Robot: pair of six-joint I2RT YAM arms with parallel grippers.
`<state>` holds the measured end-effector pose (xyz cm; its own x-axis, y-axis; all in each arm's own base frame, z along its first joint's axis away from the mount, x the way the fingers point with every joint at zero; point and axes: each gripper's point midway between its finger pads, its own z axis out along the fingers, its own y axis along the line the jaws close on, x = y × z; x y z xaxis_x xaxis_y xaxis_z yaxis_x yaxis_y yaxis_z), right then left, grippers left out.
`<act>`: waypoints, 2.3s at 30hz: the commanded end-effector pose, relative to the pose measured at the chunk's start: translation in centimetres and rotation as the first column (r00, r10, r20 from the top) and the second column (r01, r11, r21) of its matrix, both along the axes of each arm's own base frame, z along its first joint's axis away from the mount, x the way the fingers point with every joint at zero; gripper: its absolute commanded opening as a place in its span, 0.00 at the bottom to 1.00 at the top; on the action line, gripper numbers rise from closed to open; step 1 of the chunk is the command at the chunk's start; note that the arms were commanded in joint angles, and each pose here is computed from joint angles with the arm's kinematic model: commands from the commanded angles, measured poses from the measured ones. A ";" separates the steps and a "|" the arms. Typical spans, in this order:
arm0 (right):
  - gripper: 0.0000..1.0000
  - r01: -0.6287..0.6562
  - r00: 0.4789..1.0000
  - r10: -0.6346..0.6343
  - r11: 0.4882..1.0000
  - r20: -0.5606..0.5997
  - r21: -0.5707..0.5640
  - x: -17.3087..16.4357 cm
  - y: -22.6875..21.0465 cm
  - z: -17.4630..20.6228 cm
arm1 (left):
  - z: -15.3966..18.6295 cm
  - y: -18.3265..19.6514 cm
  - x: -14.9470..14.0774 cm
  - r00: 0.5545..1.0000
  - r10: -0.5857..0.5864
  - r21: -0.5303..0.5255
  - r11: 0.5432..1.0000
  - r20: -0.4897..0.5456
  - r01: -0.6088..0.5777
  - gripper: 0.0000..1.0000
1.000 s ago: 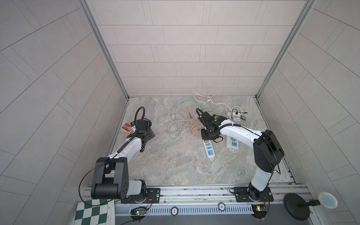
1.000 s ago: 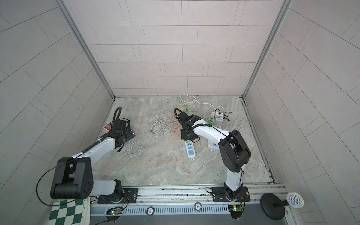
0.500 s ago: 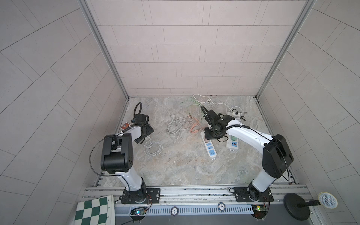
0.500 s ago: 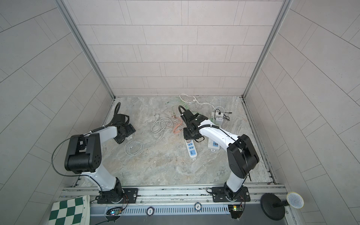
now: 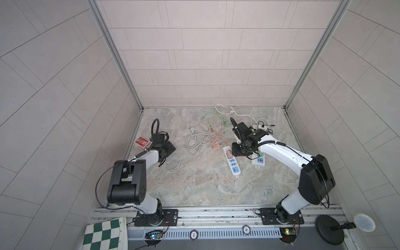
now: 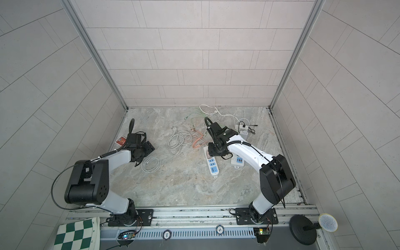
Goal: Insert plugs into power strip
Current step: Insert the plug into the socket, then pick up the plug from the middle-left of the table.
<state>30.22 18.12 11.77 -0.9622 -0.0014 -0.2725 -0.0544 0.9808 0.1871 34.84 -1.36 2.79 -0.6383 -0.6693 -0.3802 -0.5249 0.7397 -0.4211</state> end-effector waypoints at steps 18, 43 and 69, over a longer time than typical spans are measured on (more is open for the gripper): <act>0.40 -0.041 0.999 0.041 0.997 0.007 0.066 -1.3 -1.5 0.9 | 1.7 -9.7 -1.8 0.974 -0.218 0.020 0.976 0.058 0.217 0.78; 0.40 -0.036 0.999 0.035 0.995 0.012 0.096 -3.0 -2.5 1.6 | 8.4 -5.6 -0.5 0.729 -0.575 0.430 0.590 -0.370 0.684 0.87; 0.40 -0.025 0.999 0.021 0.990 0.028 0.136 -3.8 -3.9 3.0 | 3.2 2.9 2.3 0.769 -0.445 0.438 0.640 -0.458 0.631 0.81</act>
